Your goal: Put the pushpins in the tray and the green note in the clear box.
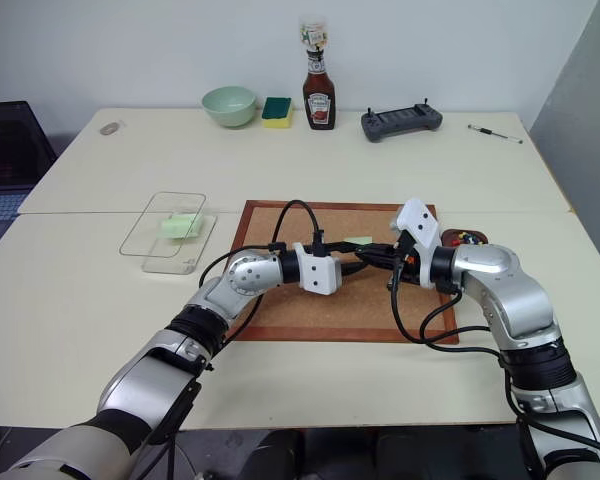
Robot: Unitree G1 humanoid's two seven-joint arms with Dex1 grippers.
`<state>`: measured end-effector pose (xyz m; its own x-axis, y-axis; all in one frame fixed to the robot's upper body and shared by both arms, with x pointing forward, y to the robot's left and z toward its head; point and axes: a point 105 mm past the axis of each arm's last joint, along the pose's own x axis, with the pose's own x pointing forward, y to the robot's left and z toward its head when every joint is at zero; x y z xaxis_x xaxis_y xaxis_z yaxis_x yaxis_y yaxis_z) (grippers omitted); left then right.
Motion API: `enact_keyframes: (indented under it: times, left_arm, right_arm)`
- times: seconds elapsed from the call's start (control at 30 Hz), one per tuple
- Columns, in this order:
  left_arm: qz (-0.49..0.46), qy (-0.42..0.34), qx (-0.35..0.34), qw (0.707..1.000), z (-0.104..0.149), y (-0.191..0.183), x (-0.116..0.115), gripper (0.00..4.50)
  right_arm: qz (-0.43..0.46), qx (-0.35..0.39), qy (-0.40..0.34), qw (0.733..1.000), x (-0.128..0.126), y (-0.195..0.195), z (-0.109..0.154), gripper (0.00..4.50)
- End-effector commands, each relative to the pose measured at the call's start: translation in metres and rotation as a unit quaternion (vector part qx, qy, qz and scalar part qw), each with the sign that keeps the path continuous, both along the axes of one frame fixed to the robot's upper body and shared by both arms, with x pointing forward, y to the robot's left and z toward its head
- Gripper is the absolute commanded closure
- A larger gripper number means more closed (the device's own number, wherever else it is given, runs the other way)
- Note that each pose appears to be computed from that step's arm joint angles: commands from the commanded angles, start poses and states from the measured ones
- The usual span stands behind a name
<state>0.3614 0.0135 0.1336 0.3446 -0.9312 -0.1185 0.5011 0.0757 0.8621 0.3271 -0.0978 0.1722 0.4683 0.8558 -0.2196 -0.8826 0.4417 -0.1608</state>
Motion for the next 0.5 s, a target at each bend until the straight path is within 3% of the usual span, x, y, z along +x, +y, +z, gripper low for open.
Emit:
enact_keyframes:
  times: [0.03,0.1,0.5]
  left_arm:
    - [-0.006,-0.027,-0.008,1.0,0.013,-0.005,0.002,4.11]
    - [-0.004,-0.027,-0.014,1.0,0.015,-0.006,0.002,4.44]
    - [-0.009,-0.045,-0.011,0.999,0.016,-0.009,0.001,4.44]
  right_arm:
    - [0.008,0.02,-0.033,0.999,-0.002,0.004,0.022,4.5]
    - [0.006,0.022,-0.032,0.999,-0.001,0.004,0.022,4.5]
    - [-0.039,0.065,-0.015,0.997,0.011,-0.001,0.031,4.5]
